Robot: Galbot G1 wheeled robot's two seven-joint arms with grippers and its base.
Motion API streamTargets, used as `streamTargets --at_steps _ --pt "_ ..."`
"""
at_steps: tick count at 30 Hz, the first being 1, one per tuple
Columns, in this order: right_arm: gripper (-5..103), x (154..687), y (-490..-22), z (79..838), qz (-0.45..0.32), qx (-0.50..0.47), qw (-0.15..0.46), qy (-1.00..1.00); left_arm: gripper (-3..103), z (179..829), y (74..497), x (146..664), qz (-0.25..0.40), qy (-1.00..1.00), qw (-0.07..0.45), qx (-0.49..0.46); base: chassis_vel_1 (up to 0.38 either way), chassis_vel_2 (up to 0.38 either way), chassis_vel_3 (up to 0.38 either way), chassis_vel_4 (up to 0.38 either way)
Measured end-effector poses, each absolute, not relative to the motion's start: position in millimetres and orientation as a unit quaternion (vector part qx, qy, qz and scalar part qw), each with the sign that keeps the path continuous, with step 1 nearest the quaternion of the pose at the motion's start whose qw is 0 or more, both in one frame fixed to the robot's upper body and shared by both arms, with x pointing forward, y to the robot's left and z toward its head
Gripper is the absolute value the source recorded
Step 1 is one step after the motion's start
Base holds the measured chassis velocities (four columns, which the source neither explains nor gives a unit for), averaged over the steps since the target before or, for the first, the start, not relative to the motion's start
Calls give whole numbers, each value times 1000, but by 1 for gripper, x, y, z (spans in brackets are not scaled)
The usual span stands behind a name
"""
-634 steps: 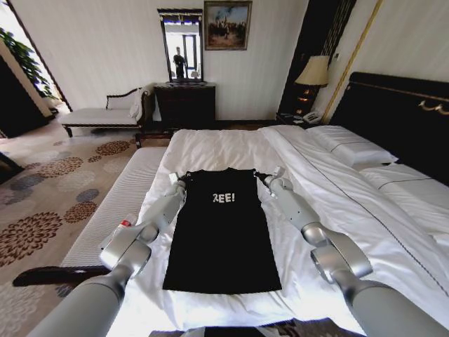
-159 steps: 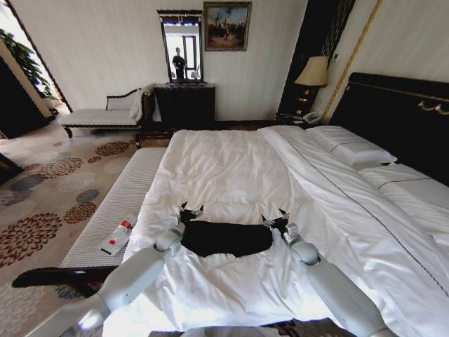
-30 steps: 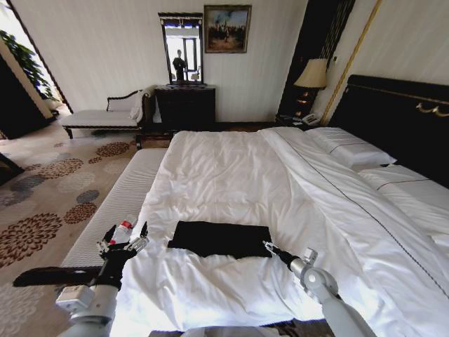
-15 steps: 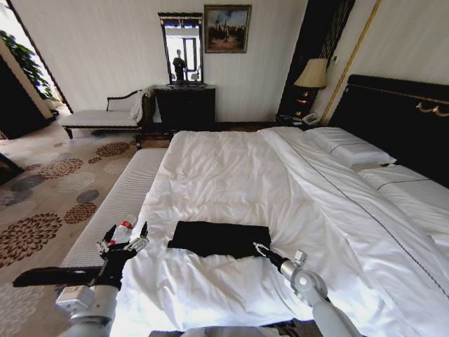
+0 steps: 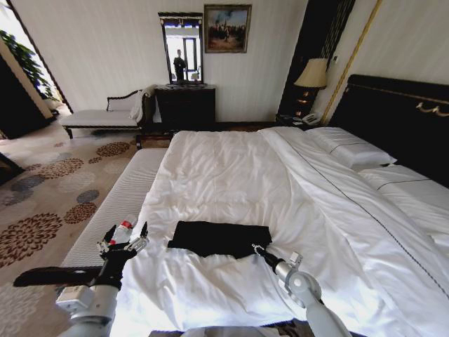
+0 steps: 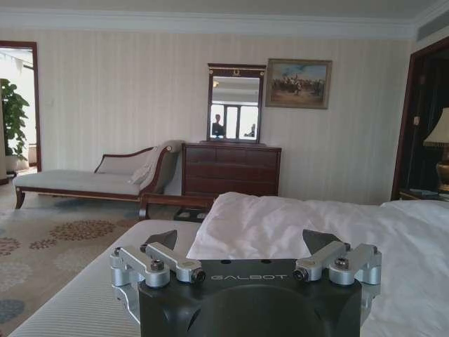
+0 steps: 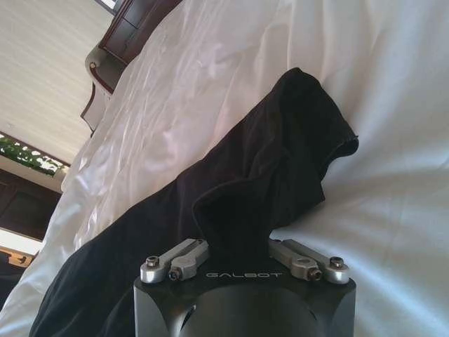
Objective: Fold the clothes on the bed.
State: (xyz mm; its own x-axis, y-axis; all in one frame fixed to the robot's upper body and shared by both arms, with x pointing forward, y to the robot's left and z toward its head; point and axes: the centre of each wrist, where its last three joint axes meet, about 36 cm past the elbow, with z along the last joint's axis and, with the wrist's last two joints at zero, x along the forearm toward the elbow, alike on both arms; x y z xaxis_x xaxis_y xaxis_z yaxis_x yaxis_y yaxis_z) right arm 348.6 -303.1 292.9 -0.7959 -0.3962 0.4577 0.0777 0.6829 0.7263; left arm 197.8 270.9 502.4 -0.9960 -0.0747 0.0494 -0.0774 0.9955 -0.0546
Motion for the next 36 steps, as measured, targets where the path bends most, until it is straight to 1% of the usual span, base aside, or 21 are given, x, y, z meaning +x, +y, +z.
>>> streamTargets --at_steps 8,12,13,17,18,21,29,32,34,36 --pt "4 351 -304 306 -373 95 289 -876 100 502 271 198 28 -999 24 38 0 0 0 0" --pt "4 357 -327 327 -323 93 256 -906 100 502 271 198 28 -999 24 38 0 0 0 0" --pt "4 357 -327 327 -323 93 256 -906 100 502 271 198 28 -999 24 38 0 0 0 0" --pt "4 367 -359 346 -259 78 225 -936 100 502 271 198 28 -999 24 38 0 0 0 0" --pt "4 367 -359 346 -259 78 225 -936 100 502 271 198 28 -999 24 38 0 0 0 0" --pt "4 372 -388 347 -199 56 213 -955 100 502 271 198 28 -999 24 38 0 0 0 0" --pt "4 373 -416 342 -192 24 211 -958 100 502 271 198 28 -999 24 38 0 0 0 0" --pt "4 382 -442 343 -182 0 206 -962 100 502 271 198 28 -999 24 38 0 0 0 0" --pt "4 382 -445 343 -179 -3 206 -962 100 502 271 198 28 -999 24 38 0 0 0 0" --pt "4 383 -462 339 -159 -15 208 -965 100 502 271 198 28 -999 24 38 0 0 0 0"
